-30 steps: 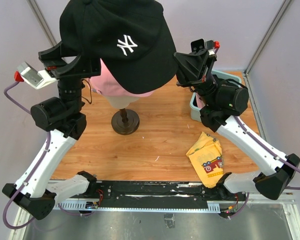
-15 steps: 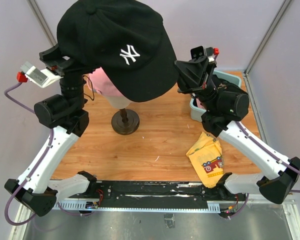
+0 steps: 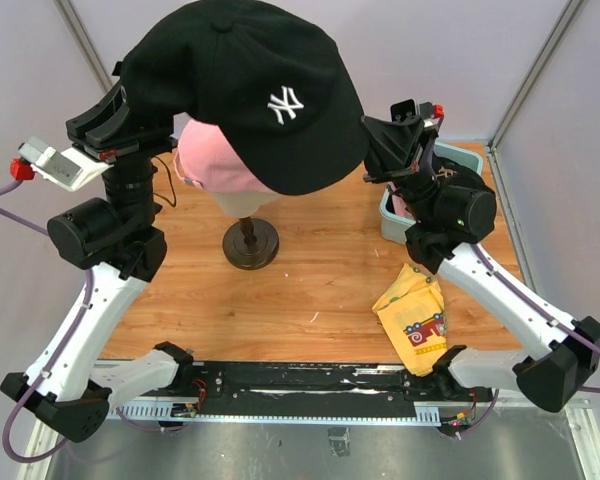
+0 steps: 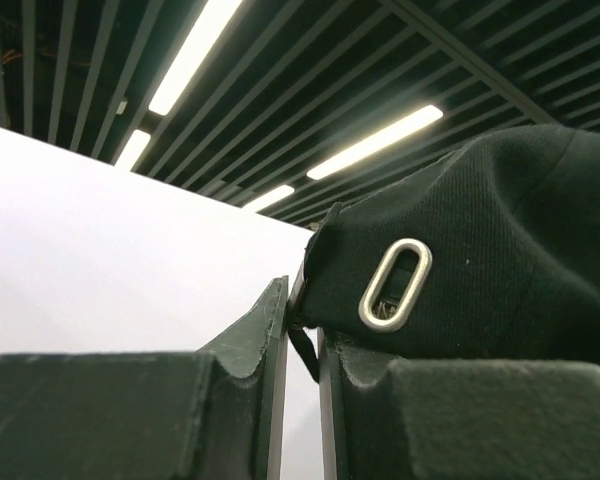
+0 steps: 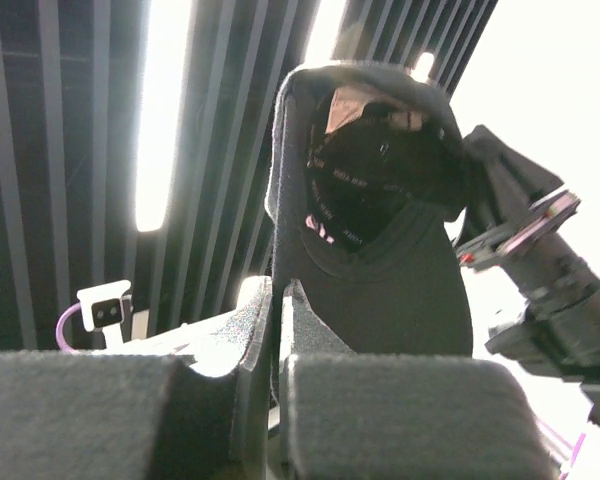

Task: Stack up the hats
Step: Stack the hat on the hat.

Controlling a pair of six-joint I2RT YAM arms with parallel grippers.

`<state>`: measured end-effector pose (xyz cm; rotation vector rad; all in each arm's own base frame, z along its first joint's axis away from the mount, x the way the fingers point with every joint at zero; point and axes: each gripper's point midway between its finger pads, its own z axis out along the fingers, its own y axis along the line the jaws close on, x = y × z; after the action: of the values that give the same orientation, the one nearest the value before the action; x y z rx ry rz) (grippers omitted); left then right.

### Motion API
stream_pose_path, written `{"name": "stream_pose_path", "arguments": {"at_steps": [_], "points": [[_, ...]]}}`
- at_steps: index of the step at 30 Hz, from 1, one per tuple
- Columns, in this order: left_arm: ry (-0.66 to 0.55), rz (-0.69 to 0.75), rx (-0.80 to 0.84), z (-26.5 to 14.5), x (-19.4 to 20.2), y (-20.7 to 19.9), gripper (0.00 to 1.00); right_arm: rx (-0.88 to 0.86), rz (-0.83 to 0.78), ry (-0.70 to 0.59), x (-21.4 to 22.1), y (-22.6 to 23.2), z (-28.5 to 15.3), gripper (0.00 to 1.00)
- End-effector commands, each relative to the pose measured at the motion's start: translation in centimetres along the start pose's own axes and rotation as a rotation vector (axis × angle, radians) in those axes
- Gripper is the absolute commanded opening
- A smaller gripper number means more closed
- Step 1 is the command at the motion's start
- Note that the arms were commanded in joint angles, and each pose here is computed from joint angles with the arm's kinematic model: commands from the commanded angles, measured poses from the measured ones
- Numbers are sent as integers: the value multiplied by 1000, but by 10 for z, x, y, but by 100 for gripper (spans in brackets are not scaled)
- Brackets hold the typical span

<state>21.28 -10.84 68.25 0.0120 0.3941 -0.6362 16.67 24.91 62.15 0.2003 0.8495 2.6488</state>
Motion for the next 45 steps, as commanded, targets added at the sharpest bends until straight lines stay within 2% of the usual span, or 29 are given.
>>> {"name": "stream_pose_path", "arguments": {"at_steps": [1,3,16,23,29,36,45], "points": [[26,58,5,2,-9,0,1,-94,-2,-64,-33,21,7,5],[73,72,0,2,1,2,1,-84,0,-76,-48,12,13,10],[260,269,-92,-44,33,33,0,-71,93,-149,-147,-56,19,10],[368,361,-154,-69,53,52,0,-5,167,-194,-192,-99,5,12],[443,415,-210,-92,68,68,1,43,222,-198,-211,-129,-6,14],[503,478,-287,-115,75,86,1,108,268,-199,-226,-161,-17,26],[536,523,-280,-125,86,91,1,141,288,-215,-241,-186,-32,33]]}}
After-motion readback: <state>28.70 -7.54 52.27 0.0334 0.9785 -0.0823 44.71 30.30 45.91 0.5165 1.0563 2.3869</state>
